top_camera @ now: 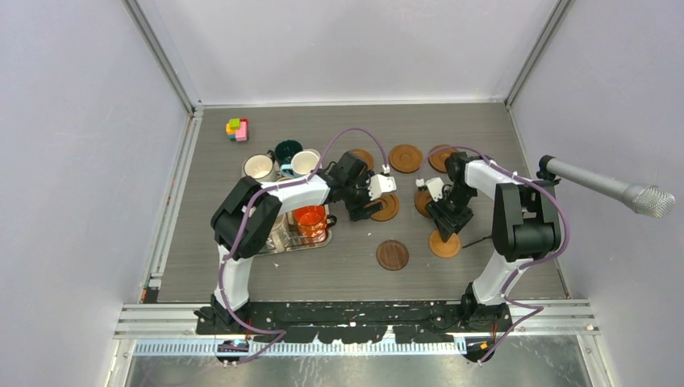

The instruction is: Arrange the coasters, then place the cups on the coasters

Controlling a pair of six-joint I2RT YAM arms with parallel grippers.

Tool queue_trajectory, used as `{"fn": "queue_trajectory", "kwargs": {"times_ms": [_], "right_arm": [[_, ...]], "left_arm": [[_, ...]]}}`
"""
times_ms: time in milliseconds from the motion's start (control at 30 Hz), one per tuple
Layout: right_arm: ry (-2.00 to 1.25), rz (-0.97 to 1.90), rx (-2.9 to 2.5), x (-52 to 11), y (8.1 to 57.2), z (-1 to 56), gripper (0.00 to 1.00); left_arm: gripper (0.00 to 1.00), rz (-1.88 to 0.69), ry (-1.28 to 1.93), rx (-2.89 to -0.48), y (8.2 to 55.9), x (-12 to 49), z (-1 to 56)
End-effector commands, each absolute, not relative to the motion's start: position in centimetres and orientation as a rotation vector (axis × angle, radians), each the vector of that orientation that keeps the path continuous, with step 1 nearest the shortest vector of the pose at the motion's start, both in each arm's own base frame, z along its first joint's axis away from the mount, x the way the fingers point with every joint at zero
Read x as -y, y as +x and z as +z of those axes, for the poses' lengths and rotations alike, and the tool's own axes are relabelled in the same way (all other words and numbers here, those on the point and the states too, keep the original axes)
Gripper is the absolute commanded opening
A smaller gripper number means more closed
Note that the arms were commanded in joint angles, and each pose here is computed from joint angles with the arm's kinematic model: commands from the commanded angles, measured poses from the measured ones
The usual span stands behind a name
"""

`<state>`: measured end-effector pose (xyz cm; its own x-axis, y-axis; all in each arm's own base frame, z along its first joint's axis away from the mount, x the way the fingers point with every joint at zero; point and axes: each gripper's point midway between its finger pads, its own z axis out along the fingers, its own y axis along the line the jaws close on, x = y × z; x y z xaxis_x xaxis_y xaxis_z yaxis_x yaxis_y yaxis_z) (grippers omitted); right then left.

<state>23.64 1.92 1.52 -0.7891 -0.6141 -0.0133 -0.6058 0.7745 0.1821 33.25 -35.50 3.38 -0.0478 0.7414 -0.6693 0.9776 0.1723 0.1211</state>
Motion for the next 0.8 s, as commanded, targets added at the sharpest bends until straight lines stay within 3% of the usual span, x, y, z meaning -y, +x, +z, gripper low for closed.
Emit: {"fn": "queue_trajectory", "kwargs": {"times_ms": [0,500,767], "right_arm": [[0.962,-0.331,2.927,-3.2,22.9,1.3,0.55],[0.968,-0.347,2.923,-4.3,21.8,2.1,0.55],[0.974,-0.403,2.985,-5.3,23.2,4.9,0.61]], "left_arm": [[0.7,-0.505,1.605,-1.784,34.3,36.4,4.0],[0.67,-0.507,1.602,-1.768,35.2,37.3,3.9],[0.76,-0.551,1.599,-1.741,34.0,36.9,6.9]]}}
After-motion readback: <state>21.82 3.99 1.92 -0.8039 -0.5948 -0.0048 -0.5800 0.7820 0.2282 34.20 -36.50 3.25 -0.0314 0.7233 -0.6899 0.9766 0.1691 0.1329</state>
